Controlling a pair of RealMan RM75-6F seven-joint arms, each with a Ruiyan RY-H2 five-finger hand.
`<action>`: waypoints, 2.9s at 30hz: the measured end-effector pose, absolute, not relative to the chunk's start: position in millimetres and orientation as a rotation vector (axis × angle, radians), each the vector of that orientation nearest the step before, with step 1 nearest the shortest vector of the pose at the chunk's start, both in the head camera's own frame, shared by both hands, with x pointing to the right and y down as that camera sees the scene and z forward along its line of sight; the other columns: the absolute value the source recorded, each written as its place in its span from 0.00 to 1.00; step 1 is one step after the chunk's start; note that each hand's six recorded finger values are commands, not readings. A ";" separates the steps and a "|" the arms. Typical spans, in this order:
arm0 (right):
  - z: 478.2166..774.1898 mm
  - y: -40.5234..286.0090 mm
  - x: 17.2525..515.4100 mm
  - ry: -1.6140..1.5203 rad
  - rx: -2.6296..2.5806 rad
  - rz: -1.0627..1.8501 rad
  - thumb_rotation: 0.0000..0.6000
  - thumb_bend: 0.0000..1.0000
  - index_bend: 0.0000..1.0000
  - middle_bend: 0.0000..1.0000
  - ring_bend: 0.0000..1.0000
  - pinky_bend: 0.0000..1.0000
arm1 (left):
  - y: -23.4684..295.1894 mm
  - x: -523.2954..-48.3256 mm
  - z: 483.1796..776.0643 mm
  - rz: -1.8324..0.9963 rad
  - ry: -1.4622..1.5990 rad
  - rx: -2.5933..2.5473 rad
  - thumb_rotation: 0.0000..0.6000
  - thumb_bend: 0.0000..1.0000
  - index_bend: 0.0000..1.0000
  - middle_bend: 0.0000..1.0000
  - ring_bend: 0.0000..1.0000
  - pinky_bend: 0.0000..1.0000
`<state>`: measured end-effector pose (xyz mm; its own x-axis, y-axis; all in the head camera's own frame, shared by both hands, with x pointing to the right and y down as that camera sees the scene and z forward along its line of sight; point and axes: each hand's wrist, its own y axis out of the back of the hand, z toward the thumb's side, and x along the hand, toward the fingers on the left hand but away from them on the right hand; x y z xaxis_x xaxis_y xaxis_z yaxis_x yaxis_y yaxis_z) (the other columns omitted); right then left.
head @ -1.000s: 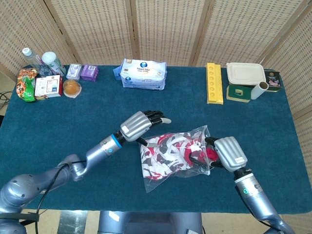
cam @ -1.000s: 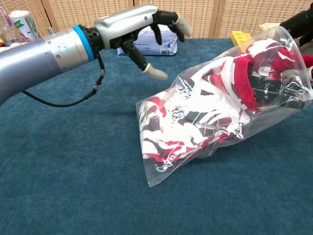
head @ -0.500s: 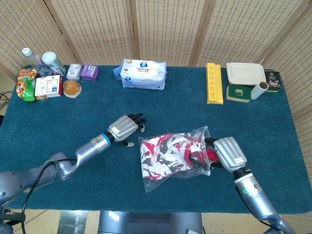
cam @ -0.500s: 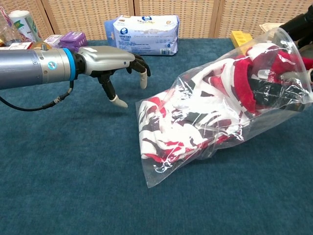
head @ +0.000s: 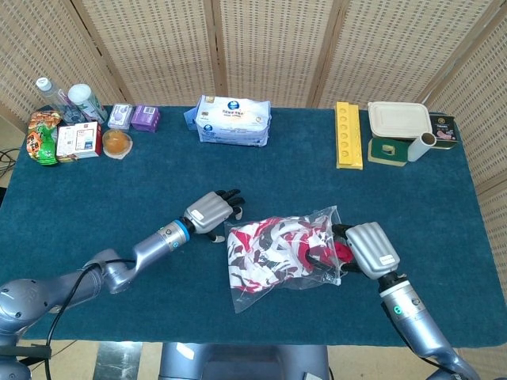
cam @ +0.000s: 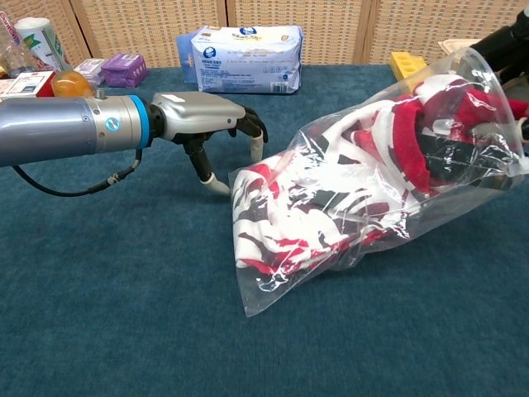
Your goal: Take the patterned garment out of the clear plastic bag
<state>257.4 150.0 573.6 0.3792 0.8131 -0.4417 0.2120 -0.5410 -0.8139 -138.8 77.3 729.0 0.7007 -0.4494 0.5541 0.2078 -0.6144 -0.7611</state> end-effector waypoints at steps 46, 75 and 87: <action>572.8 153.3 258.2 -0.898 -2.007 1.150 1.00 0.45 0.70 0.62 0.76 0.76 | 77.5 -197.2 723.5 -0.965 0.289 -2.105 1.00 0.53 0.61 0.16 0.05 0.23; 565.3 137.6 290.8 -0.936 -1.908 1.217 1.00 0.45 0.70 0.63 0.76 0.76 | 70.9 -314.8 685.9 -1.110 0.545 -2.027 1.00 0.54 0.62 0.16 0.05 0.25; 553.4 129.8 340.4 -0.986 -1.790 1.321 1.00 0.45 0.70 0.63 0.76 0.76 | 77.1 -419.3 644.4 -1.300 0.748 -1.864 1.00 0.54 0.62 0.16 0.05 0.25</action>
<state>340.4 129.8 553.4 0.1927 0.8777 -0.4388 0.1709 -0.4704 -0.8658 -419.3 77.1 644.4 0.3193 -0.7919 0.5206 -0.0517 -0.5631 -0.8248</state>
